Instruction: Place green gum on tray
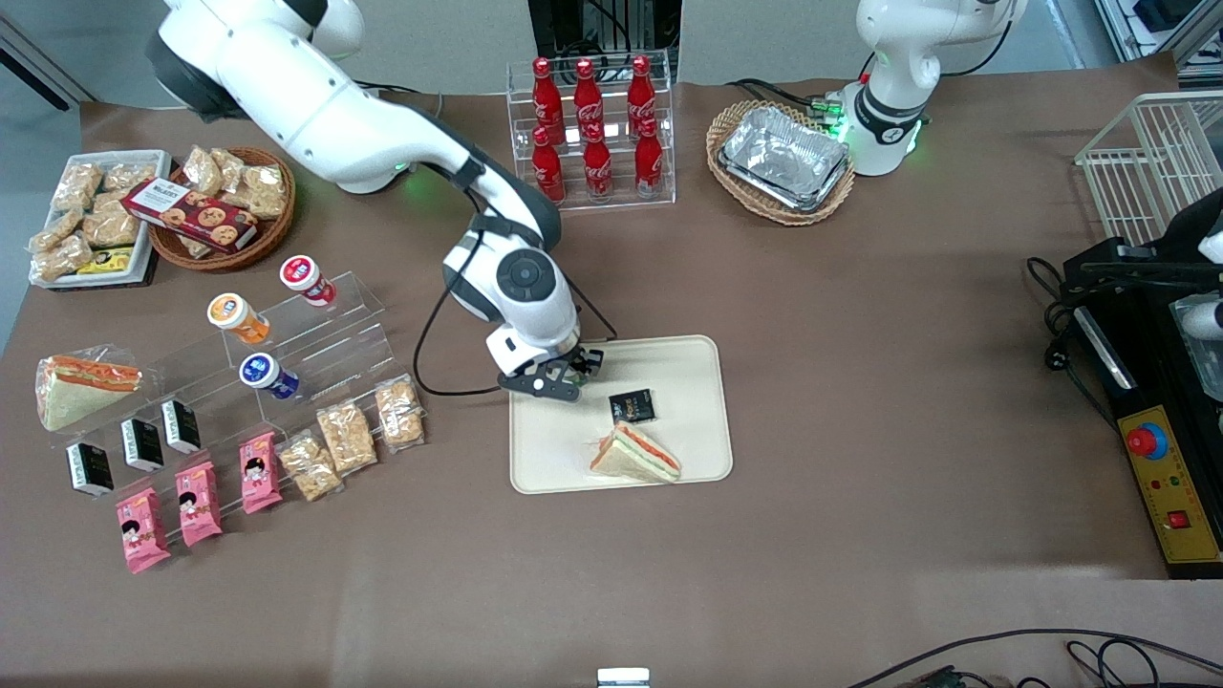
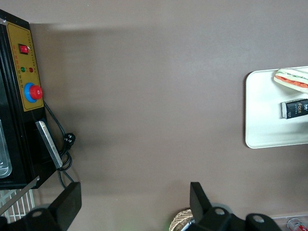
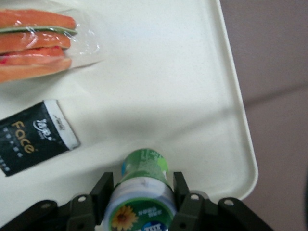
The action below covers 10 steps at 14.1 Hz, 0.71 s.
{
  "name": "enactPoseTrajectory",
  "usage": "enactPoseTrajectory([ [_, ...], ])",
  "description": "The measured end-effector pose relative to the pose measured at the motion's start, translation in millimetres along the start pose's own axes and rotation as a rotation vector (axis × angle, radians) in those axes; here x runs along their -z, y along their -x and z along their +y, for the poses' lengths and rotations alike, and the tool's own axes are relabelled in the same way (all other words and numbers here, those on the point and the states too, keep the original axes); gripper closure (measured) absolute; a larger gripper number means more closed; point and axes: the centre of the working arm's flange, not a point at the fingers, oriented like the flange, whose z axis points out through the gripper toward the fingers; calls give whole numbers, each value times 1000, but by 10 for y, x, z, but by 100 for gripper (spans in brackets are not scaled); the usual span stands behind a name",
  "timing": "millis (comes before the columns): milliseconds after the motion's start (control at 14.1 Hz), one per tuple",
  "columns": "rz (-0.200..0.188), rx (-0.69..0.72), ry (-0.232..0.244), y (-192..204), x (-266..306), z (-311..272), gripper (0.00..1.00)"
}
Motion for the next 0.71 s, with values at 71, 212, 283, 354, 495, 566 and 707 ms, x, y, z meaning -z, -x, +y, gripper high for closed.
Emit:
enactPoseTrajectory([
  [71, 5, -7, -6, -42, 22, -9, 43],
  [212, 8, -22, -4, -97, 12, 21, 41],
  [283, 8, -26, -1, -111, -1, 33, 32],
  [354, 6, -27, 1, -118, -24, 44, 24],
  [495, 5, -29, 4, -128, -47, 57, 5],
  [566, 8, -32, 3, -149, -36, 63, 0],
  [707, 36, -32, 12, -272, 178, 101, 0],
])
